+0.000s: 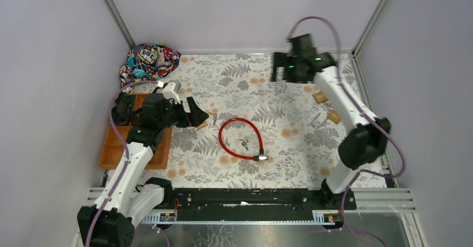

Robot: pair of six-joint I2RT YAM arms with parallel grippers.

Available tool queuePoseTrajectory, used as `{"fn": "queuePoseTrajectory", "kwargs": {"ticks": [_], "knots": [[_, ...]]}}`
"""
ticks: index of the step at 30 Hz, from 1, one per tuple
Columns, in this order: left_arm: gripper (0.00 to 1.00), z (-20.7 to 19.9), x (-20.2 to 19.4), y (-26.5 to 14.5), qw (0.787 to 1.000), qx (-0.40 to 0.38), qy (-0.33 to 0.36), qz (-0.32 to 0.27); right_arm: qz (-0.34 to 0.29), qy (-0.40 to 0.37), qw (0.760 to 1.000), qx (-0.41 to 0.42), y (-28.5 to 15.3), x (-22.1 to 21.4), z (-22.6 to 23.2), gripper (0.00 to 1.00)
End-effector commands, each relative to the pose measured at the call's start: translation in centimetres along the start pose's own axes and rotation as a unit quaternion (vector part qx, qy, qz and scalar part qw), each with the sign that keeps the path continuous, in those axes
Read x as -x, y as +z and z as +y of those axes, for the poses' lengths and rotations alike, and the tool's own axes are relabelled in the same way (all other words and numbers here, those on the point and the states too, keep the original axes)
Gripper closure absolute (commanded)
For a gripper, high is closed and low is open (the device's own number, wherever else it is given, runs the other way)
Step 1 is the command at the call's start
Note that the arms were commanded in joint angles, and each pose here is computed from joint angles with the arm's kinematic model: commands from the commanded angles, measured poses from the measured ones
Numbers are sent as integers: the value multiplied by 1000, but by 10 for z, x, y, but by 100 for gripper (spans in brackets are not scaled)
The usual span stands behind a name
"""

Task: Lock with the key
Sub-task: Pick up the lock from the center of the board.

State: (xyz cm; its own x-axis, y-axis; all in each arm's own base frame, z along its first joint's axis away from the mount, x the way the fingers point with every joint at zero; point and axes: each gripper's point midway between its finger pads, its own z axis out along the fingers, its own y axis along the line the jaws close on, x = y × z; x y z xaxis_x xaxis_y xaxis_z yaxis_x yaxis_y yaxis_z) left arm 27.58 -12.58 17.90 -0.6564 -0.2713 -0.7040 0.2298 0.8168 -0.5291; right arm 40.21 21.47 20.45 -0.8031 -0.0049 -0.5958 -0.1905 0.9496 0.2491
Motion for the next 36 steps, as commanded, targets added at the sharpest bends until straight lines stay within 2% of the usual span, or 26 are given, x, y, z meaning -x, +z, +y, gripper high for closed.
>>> {"fn": "queuePoseTrajectory", "kwargs": {"ticks": [1,4,7,13,17,24,30,36], "knots": [[1,-43,-12,-29,984,-107,142,16,28,33,989,-140,-59,-27,-104,0],[1,-56,-10,-41,975,-121,186,-12,23,31,985,-168,-78,-33,-124,0],[1,-71,-8,-52,971,-150,186,-20,36,19,983,-179,-84,-38,-143,0],[1,-74,-2,-59,976,-143,157,-46,78,114,960,-243,-83,-53,-209,0],[1,-74,-5,-62,977,-144,148,-55,65,159,945,-277,-80,-64,-240,0],[1,-68,5,-71,977,-125,147,-89,48,264,912,-309,-53,-91,-285,0],[1,-72,14,-74,972,-131,147,-128,68,277,907,-310,-17,-98,-302,0],[1,-84,27,-69,966,-152,144,-150,85,314,888,-326,5,-113,-330,0]]}}
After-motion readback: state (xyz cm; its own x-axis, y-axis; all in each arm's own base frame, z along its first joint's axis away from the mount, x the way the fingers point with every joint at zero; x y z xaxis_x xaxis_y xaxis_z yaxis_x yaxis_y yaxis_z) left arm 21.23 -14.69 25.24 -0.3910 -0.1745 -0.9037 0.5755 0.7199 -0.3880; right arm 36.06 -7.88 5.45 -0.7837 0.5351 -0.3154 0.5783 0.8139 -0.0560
